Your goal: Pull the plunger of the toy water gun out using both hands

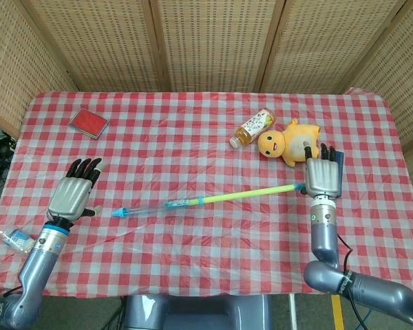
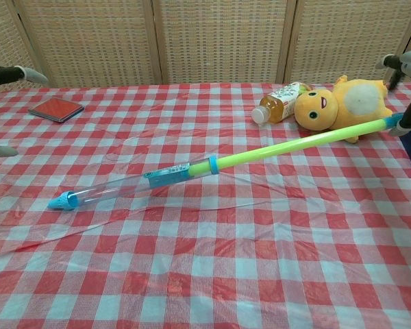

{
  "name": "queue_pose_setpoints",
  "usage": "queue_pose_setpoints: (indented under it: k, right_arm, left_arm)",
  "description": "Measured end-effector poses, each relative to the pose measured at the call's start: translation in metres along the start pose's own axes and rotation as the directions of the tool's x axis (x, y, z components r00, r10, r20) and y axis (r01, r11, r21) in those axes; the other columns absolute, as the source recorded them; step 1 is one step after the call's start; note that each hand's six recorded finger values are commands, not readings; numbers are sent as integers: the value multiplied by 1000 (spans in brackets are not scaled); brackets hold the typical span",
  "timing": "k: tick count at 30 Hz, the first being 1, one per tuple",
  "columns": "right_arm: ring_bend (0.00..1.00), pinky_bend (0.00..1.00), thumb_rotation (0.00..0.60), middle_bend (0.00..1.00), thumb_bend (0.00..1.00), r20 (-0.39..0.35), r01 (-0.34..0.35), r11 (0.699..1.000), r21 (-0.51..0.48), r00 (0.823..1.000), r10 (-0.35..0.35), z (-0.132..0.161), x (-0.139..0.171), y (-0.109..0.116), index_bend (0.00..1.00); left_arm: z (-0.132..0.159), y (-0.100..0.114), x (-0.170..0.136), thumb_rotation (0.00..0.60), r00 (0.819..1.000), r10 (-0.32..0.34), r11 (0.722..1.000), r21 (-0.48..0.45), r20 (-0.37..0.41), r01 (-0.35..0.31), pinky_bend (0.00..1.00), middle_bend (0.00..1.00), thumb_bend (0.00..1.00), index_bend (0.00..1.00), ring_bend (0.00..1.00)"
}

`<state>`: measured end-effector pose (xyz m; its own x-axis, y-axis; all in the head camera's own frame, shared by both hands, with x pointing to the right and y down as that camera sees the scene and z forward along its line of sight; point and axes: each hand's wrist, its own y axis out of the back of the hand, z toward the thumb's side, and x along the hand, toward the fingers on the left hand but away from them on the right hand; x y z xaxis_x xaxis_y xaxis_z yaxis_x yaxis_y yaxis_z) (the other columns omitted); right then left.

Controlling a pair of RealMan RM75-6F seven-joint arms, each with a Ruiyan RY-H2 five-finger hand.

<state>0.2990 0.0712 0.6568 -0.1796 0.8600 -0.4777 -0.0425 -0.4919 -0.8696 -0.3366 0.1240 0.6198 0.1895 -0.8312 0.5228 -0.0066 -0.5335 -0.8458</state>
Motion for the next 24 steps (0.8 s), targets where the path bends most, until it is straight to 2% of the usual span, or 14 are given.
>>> queue_pose_setpoints:
  k: [5, 13, 19, 24]
  right_arm:
    - [0, 0, 600, 0, 0, -4, -11, 999, 49, 1000, 11, -4, 7, -3, 0]
    - [0, 0, 600, 0, 0, -15, -25, 997, 75, 1000, 26, -6, 17, -8, 0]
    - [0, 0, 600, 0, 0, -56, 11, 997, 74, 998, -7, -7, 31, -7, 0]
    - [0, 0, 600, 0, 0, -156, 82, 995, 58, 985, -72, -8, 58, -6, 0]
  left_arm:
    - [-8, -2, -8, 600, 1000, 6, 1000, -7, -1, -6, 0, 0, 183, 61, 0]
    - [-11, -1, -17, 600, 1000, 24, 1000, -9, 6, -24, 0, 0, 183, 60, 0]
    - [-14, 1, -31, 600, 997, 73, 997, 6, 8, -73, 0, 0, 185, 56, 0]
    - [-21, -6, -56, 600, 990, 142, 989, 31, 2, -142, 0, 0, 185, 34, 0]
